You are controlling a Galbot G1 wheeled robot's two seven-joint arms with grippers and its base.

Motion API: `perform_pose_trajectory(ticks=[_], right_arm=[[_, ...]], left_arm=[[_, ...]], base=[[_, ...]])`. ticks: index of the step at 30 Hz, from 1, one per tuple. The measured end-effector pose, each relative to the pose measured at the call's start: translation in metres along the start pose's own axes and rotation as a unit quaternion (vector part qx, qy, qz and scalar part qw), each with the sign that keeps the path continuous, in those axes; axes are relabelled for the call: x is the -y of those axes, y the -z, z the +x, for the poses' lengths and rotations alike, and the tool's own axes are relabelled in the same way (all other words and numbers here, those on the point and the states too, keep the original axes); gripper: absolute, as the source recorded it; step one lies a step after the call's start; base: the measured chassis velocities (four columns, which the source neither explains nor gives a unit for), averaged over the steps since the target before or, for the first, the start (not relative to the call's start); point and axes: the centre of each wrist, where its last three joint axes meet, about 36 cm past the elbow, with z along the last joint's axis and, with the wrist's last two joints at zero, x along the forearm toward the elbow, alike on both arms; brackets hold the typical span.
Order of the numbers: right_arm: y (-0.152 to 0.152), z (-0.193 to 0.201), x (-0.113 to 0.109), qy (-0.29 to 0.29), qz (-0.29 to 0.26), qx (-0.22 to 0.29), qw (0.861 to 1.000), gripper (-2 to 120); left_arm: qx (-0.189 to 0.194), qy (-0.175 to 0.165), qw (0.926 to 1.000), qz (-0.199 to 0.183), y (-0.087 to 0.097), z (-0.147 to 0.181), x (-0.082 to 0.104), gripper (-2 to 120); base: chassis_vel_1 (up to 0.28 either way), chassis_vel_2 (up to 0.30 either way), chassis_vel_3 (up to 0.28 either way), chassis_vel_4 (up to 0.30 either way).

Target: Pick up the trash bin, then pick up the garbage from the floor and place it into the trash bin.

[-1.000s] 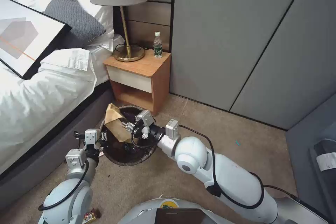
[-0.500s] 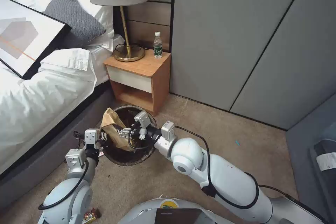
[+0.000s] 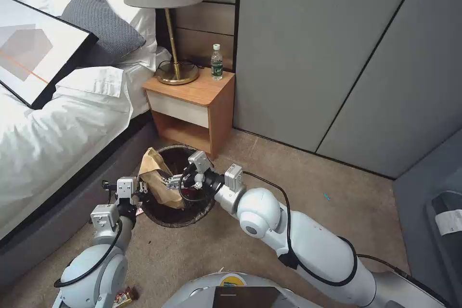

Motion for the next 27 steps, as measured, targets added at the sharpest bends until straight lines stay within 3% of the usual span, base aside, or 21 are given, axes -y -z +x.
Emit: perform_pose_trajectory(ticks=[11, 23, 27], right_arm=[[0.005, 0.007, 0.0, -0.003, -0.004, 0.004, 1.0, 100], [0.036, 0.021, -0.015, -0.057, -0.047, -0.043, 0.996, 100], [0.052, 0.026, -0.025, -0.061, -0.087, -0.058, 0.993, 100]], left_arm=[[-0.001, -0.001, 1.0, 0.0, 0.0, 0.0, 0.0, 0], [0.0, -0.002, 1.0, -0.001, 0.0, 0.001, 0.0, 0], [0.0, -0.003, 1.0, -0.001, 0.0, 0.001, 0.001, 0]], base=[[0.0, 0.0, 0.0, 0.0], [0.0, 0.0, 0.0, 0.0], [0.0, 0.0, 0.0, 0.0]])
